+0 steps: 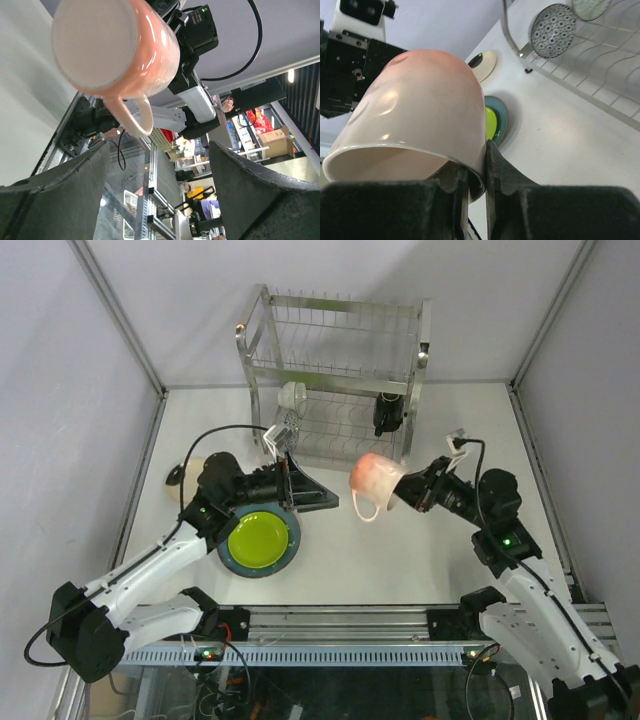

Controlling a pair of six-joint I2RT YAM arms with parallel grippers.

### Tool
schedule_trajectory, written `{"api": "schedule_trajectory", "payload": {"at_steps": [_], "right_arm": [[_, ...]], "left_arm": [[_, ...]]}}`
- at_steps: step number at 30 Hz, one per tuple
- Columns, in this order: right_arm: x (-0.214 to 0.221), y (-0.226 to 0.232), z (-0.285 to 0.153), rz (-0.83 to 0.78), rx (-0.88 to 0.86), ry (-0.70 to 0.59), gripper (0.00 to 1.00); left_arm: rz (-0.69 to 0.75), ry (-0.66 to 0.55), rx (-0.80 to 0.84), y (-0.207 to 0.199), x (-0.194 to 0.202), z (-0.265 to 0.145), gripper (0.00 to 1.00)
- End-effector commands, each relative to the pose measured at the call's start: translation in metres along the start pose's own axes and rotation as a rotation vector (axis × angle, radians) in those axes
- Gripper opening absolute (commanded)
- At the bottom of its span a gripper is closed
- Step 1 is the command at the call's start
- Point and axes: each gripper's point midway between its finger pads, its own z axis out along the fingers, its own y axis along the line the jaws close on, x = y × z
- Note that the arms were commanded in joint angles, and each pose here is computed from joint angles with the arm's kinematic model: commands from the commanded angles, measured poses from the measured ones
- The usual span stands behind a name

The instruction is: Load the mixed dishes into the dish rack

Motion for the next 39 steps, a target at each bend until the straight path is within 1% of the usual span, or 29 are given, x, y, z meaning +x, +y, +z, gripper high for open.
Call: {"api": "schedule_trajectory", "payload": {"at_steps": [1,9,13,21,23,26,30,34,39], "right_arm": [[-0.033,0.032,0.013,-0.134,-0.097,-0.141,0.0],[-0.025,0.05,0.04,-0.132,-0.153,-0.134,0.0],[-0.022,0.056,0.049,-0.136,-0.162,-0.124,0.0],[-0.024,0.068,0.054,-0.154,-0.188,-0.137,0.0],[-0.025,0.067,0.053,-0.161,-0.177,-0.137,0.0],[-0.023,0.068,0.054,-0.173,-0.177,-0.137,0.0],[-0.023,0.072,0.059,-0.187,-0.189,-0.151,0.0],[-0.021,0.076,0.065,-0.201,-0.204,-0.154,0.0],[-0.019,0.071,0.069,-0.217,-0.193,-0.149,0.0]], "left_arm": [[-0.032,0.019,0.062,-0.016,0.008,-0.002,0.83],[-0.044,0.026,-0.007,0.0,0.015,-0.001,0.84],[-0.047,0.023,-0.018,0.001,0.016,0.0,0.85],[-0.058,0.001,-0.043,0.01,0.014,0.001,0.84],[-0.057,-0.011,-0.035,0.008,0.012,0.001,0.85],[-0.069,-0.026,0.025,-0.004,0.006,0.004,0.85],[-0.1,-0.016,0.071,-0.013,0.003,0.007,0.83],[-0.109,-0.002,0.076,-0.014,0.004,0.008,0.8],[-0.12,0.008,0.093,-0.018,0.005,0.008,0.71]]}}
